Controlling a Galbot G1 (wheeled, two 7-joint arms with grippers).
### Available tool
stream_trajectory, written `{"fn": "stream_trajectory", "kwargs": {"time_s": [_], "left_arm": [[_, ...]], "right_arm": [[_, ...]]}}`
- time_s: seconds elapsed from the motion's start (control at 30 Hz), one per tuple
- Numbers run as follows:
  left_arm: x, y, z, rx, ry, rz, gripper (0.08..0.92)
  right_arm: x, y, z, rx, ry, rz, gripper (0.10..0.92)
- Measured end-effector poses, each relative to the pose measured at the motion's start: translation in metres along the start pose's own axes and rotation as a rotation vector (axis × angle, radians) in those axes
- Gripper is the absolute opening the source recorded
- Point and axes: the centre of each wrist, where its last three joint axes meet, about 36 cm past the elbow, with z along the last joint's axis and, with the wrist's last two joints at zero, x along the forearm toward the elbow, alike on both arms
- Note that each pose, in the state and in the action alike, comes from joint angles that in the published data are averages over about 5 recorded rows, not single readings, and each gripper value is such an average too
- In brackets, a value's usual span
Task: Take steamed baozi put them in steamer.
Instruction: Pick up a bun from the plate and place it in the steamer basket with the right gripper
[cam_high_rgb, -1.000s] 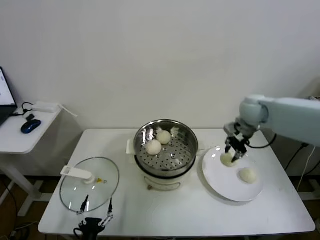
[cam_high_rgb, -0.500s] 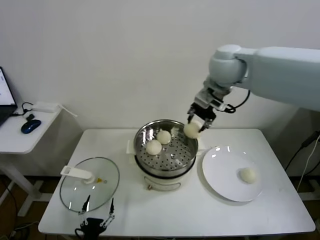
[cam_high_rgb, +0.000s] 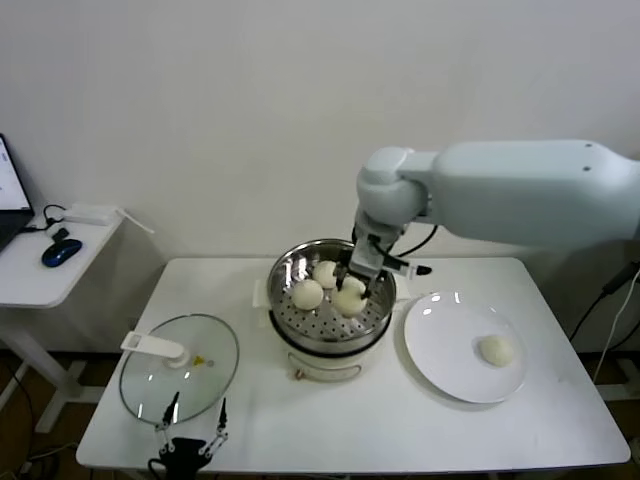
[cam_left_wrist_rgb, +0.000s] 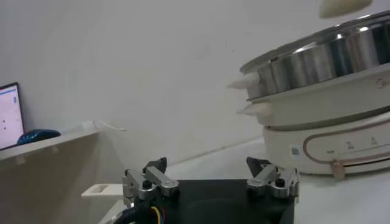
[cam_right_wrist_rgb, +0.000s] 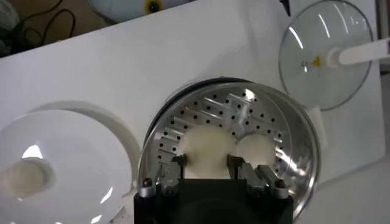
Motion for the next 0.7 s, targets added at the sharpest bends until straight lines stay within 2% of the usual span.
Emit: {"fn": "stream_trajectory", "kwargs": {"time_s": [0.53,0.7], "left_arm": [[-0.002,0.003,0.006,-0.006,0.012,-0.011,0.823],[-0.002,0.002,0.006,-0.004,0.012,-0.009,0.823]], "right_arm": [[-0.075,-0.013,0.001,0.084,-0.035,0.002,0.499],[-0.081,-0.013,0.007,0.066,-0.04,0.015,0.602]]}}
